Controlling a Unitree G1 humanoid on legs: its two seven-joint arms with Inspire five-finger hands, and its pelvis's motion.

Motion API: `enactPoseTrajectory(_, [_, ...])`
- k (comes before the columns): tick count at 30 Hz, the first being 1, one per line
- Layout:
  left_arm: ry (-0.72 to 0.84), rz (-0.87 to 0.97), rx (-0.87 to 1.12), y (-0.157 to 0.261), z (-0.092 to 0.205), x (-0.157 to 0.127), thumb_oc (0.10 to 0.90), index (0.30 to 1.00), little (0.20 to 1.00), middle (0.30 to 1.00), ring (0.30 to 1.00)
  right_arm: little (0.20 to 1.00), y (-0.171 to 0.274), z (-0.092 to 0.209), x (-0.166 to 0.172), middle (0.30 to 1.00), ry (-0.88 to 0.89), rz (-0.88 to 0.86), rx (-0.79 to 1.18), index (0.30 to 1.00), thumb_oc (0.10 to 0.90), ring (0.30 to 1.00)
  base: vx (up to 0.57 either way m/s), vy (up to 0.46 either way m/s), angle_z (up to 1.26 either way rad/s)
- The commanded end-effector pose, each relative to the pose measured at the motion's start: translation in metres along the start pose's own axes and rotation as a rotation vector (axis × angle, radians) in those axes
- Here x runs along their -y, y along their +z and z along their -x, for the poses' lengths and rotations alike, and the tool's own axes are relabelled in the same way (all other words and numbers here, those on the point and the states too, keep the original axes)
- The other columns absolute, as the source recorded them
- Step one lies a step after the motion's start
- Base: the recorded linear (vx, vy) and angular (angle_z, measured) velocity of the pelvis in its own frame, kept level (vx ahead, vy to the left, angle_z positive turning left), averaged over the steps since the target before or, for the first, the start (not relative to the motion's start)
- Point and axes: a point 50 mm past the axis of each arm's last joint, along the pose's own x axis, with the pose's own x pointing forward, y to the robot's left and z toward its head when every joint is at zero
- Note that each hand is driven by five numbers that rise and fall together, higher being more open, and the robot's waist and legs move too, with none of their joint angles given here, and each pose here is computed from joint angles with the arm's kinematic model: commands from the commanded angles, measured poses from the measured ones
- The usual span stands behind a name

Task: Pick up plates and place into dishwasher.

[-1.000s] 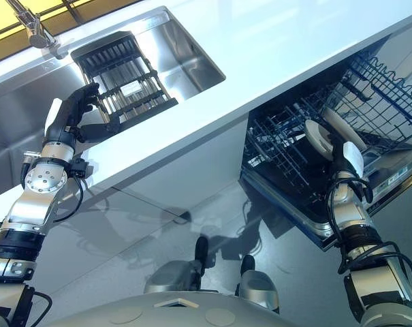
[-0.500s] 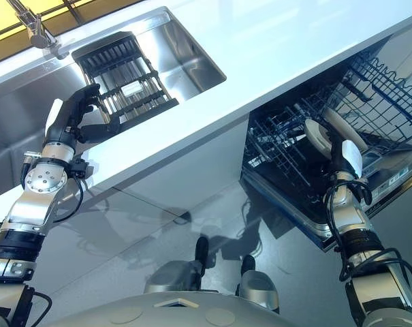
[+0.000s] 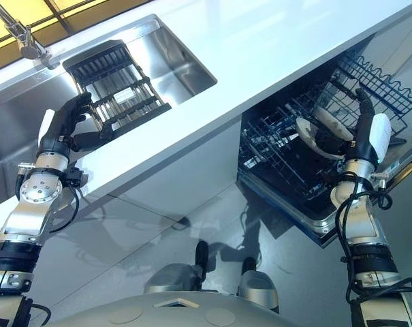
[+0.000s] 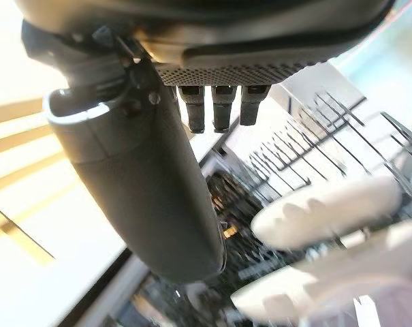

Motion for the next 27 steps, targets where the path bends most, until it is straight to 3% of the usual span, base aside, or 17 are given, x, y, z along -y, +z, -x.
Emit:
enactPoseTrajectory(1, [0.035, -0.061, -0.011, -0.011, 0.01, -0.011, 0.8, 0.9, 0.9, 0.9, 0.9, 0.9, 0.041, -0.01, 0.031, 0.9, -0.125, -0.022, 0.256, 0.9, 0.8, 0.9, -0.01, 0.01, -0.11])
enactPoseTrajectory(5, [0.041, -0.057, -0.014, -0.014, 0.013, -0.011, 0.8, 0.9, 0.9, 0.9, 0.9, 0.9, 0.042, -0.002, 0.029, 0.9, -0.098, -0.108, 0.244, 0.9, 0.8, 0.9, -0.02, 0.012, -0.1])
enactPoseTrajectory(13, [0.091, -0.034, -0.026, -0.023, 0.022, -0.01, 0.8, 0.9, 0.9, 0.9, 0.9, 0.9, 0.02, 0.042, -0.012, 0.9, 0.125, -0.591, 0.014, 0.9, 0.8, 0.9, -0.04, 0.036, -0.05])
enactPoseTrajectory(16, [0.119, -0.026, -0.035, -0.027, 0.027, -0.011, 0.8, 0.9, 0.9, 0.9, 0.9, 0.9, 0.011, 0.063, -0.031, 0.9, 0.074, -0.803, -0.123, 0.9, 0.8, 0.9, -0.04, 0.047, -0.11])
enactPoseTrajectory(21, [0.151, -0.009, -0.054, -0.031, 0.032, -0.013, 0.8, 0.9, 0.9, 0.9, 0.9, 0.9, 0.006, 0.083, -0.036, 0.9, -0.063, -0.904, -0.208, 0.9, 0.8, 0.9, -0.02, 0.061, -0.06])
enactPoseTrajectory(27, [0.173, 0.016, -0.074, -0.033, 0.034, -0.01, 0.8, 0.9, 0.9, 0.9, 0.9, 0.9, 0.001, 0.095, -0.046, 0.9, -0.087, -0.944, -0.3, 0.9, 0.8, 0.9, -0.01, 0.081, -0.02])
